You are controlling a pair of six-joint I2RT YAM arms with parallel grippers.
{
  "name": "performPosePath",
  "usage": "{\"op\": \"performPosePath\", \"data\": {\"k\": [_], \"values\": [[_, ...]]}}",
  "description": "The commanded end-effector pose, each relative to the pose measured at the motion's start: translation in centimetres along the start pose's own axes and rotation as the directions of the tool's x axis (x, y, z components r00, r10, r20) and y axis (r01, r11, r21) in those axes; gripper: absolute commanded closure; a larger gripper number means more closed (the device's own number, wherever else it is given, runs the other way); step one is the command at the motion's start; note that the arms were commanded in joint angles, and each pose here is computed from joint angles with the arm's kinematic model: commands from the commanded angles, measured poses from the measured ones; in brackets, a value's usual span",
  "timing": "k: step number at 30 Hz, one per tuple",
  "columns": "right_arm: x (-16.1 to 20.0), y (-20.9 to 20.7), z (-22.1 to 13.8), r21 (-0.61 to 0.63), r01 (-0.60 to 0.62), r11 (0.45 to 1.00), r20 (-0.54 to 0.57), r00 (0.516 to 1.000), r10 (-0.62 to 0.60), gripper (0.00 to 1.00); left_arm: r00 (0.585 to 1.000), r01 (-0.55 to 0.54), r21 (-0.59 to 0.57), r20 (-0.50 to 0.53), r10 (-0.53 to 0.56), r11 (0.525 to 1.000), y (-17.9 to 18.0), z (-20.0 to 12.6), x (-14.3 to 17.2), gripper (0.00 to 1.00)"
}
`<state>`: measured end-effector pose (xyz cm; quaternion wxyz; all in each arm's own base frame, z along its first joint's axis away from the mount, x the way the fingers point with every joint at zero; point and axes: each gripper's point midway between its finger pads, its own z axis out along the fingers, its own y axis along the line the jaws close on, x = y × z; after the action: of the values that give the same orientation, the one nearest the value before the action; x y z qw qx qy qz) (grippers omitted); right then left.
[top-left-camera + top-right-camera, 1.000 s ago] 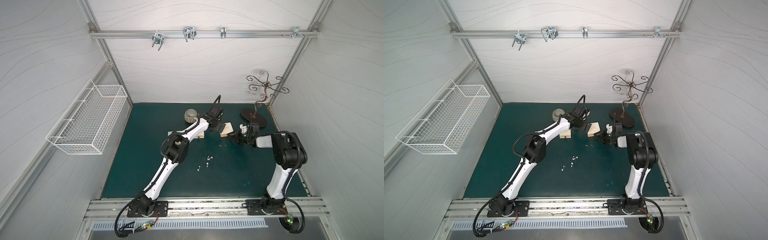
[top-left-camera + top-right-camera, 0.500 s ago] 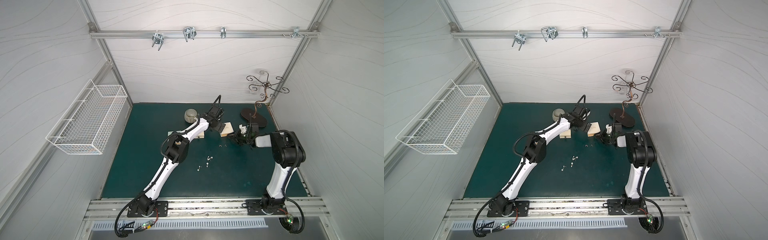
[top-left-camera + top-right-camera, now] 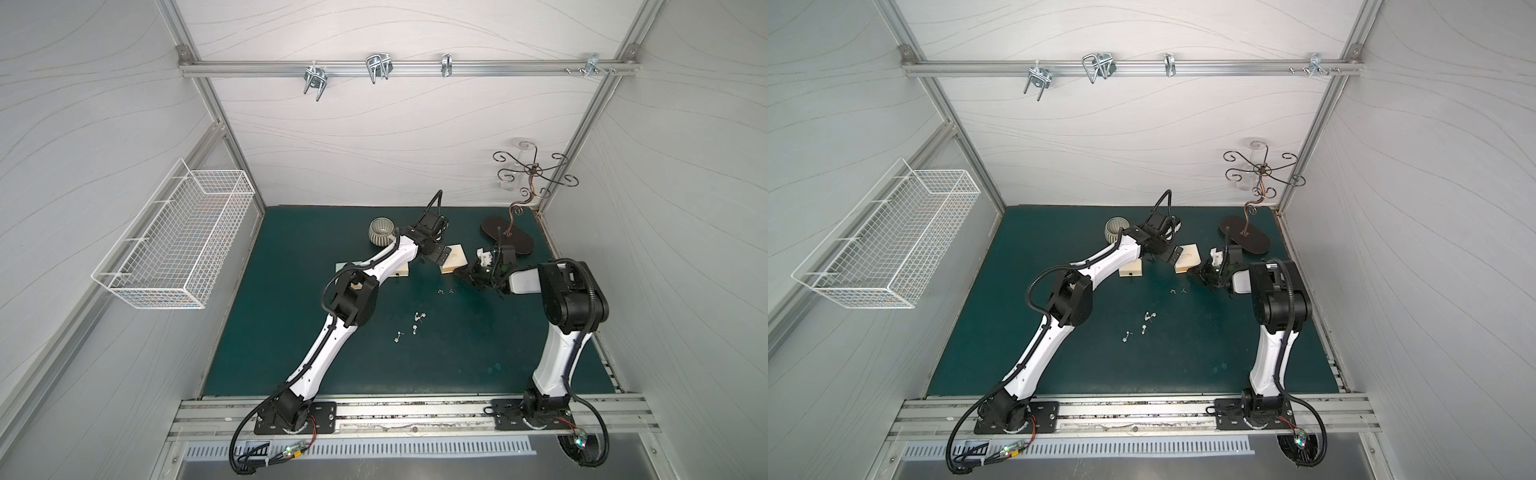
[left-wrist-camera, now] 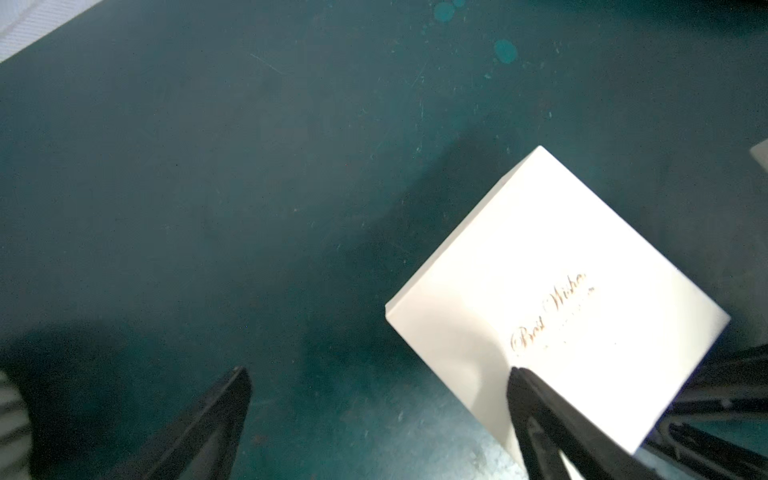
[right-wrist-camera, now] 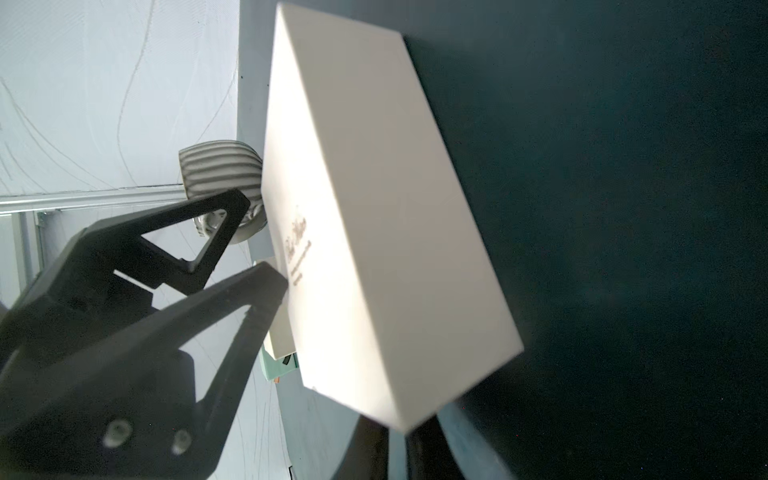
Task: Place the earrings into the drawer-style jewelry box
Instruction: Open the drawer in the jewelry box.
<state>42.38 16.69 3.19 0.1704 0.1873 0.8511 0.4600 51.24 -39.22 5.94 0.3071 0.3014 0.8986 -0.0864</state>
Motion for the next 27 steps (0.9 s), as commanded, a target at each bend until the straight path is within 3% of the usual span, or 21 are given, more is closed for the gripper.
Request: {"op": "performPosePath", "data": {"k": [1,27], "values": [[-0.3,0.6,0.5,-0.019,0.000,1.000,-0.007,1.000,0.000,0.98,0.999,-0.039,-0.022,-0.036,0.038,0.999,0.1,0.7,0.9,0.01],[2.5,0.3,-1.4,-0.001,0.005,1.000,-0.055,0.998,-0.005,1.00,0.997,-0.022,-0.070,-0.076,0.017,0.997,0.9,1.7,2.5,0.01]]}}
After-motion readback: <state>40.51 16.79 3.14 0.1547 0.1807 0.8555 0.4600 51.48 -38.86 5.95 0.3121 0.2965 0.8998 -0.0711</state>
